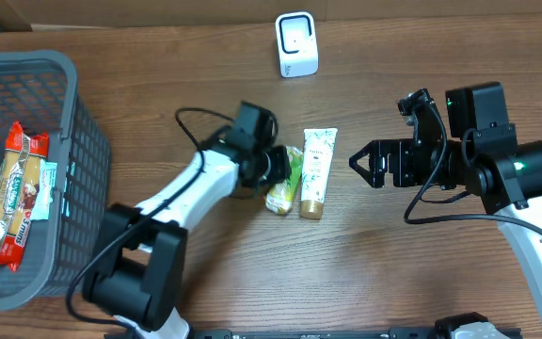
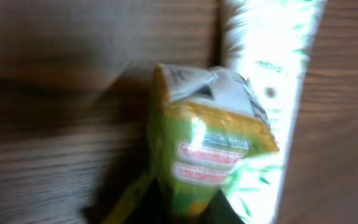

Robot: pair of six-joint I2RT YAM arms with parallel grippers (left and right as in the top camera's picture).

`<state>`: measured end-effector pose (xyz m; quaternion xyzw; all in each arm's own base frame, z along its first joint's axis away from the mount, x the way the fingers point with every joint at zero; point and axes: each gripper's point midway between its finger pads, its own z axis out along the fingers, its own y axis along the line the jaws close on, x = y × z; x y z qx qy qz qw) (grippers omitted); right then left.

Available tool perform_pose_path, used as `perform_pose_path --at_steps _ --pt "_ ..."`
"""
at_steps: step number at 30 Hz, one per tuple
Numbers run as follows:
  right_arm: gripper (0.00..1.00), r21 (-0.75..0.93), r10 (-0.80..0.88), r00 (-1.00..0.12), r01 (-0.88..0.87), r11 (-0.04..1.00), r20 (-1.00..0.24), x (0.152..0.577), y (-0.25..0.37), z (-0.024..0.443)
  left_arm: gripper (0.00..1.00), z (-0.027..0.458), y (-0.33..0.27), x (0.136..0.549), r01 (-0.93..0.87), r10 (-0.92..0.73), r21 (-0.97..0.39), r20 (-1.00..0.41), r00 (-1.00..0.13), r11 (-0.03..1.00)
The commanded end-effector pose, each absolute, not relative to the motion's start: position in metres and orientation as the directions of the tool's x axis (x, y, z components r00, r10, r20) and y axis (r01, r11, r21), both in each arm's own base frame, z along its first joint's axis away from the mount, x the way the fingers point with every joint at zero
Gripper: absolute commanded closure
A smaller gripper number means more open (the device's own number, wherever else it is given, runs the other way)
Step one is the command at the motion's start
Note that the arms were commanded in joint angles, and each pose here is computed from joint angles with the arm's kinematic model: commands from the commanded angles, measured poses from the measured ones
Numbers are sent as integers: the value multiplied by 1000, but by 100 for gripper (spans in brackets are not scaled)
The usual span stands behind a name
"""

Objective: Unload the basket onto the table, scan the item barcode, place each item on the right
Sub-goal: 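Place the green snack pack left of the tube, then reach into the basket and grasp the teal tissue-wipe pack with left gripper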

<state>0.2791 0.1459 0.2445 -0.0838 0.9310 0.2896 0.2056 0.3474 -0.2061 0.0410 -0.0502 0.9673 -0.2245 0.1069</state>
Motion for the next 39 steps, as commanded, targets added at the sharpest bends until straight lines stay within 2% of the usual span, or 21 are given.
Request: perform_pose_path --at_steps 1,3,4,5,7,9,14,18,21,25,28,29,31,35,39 --pt "0 506 -38 -893 -289 813 -448 280 148 252 75 33 -202 355 -202 -292 -440 -148 -945 875" --pt "0 506 -38 -893 -288 813 -447 280 148 252 50 39 -212 358 -181 -283 -497 -138 -949 849" --pt "0 506 -39 -893 -289 813 -448 280 148 252 40 43 -220 359 -160 -269 -536 -132 -954 829" --pt "0 506 -39 -893 -289 813 -448 280 148 252 35 48 -227 359 -136 -251 -575 -126 -960 807" --pt "0 506 -39 -893 -289 813 -448 280 148 252 31 66 -244 362 -45 -182 -656 -142 -973 753" --pt "0 506 -39 -894 -287 813 -446 280 148 252 30 85 -249 368 14 -147 -696 -172 -974 718" --pt "0 507 -40 -899 -282 814 -435 278 147 250 27 165 -222 397 79 -180 -702 -288 -940 708" --pt "0 507 -40 -898 -284 814 -439 278 147 251 25 255 -160 412 85 -264 -634 -436 -861 769" --pt "0 507 -40 -898 -284 814 -439 278 147 251 21 314 -101 403 48 -305 -538 -546 -780 841" --pt "0 506 -40 -898 -284 814 -439 278 147 251 0 367 -24 371 -63 -329 -395 -655 -680 916" --pt "0 506 -40 -898 -284 814 -439 278 147 251 0 380 37 339 -245 -394 -310 -678 -620 919" --pt "0 506 -40 -898 -284 814 -438 278 147 251 1 376 78 312 -409 -471 -263 -665 -579 874" --pt "0 507 -40 -899 -282 815 -436 278 147 250 0 367 118 285 -559 -551 -221 -641 -534 799" --pt "0 507 -40 -899 -282 815 -436 278 147 250 1 338 173 253 -706 -658 -190 -582 -478 682" --pt "0 507 -41 -900 -281 815 -433 277 147 250 1 287 206 251 -758 -745 -251 -517 -420 602"
